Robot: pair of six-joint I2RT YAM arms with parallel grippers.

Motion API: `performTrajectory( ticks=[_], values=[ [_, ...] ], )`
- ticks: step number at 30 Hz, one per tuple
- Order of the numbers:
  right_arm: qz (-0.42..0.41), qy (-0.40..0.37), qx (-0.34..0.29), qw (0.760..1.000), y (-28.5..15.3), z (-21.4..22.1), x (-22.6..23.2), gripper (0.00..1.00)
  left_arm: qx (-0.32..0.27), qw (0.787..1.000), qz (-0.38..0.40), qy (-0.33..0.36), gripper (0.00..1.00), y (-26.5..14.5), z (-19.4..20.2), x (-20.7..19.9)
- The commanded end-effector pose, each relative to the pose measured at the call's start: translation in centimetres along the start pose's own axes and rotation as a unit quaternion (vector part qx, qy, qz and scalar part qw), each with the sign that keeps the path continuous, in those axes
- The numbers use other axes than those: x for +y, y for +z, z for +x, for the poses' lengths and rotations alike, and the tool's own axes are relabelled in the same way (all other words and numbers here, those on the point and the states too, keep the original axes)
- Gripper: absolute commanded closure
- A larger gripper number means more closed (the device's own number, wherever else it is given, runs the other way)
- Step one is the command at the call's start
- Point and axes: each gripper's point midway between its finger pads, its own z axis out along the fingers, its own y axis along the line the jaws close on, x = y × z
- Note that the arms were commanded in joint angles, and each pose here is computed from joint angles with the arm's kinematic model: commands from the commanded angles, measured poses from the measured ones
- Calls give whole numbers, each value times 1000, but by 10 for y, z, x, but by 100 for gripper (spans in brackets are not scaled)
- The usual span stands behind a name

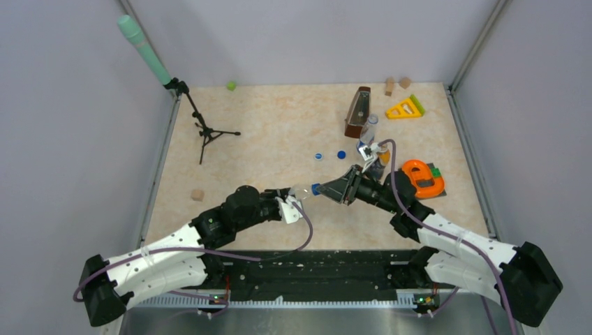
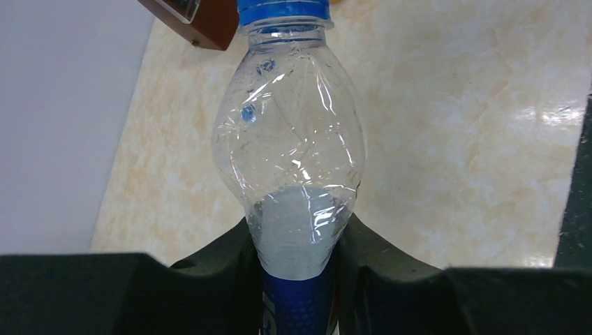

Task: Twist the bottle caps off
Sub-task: Unscrew the bottle cap from the plastic bottle.

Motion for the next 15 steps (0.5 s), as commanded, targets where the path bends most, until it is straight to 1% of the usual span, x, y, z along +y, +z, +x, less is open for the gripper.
performTrajectory(
  ticks=[1,7,13,15],
  values=[
    [-41,-67,32,996,0,4,16,100,-45,997,29,-47,100,-3,-27,-6],
    [-73,-125,51,988,-9,16,19,100,-41,991,87,-95,100,-4,-39,-17],
    [-110,-196,87,971,-24,34,22,100,-69,976,165,-125,100,-14,-52,-26],
    [-117,-220,92,964,-28,37,21,100,-70,971,184,-136,100,-18,-52,-28]
  ],
)
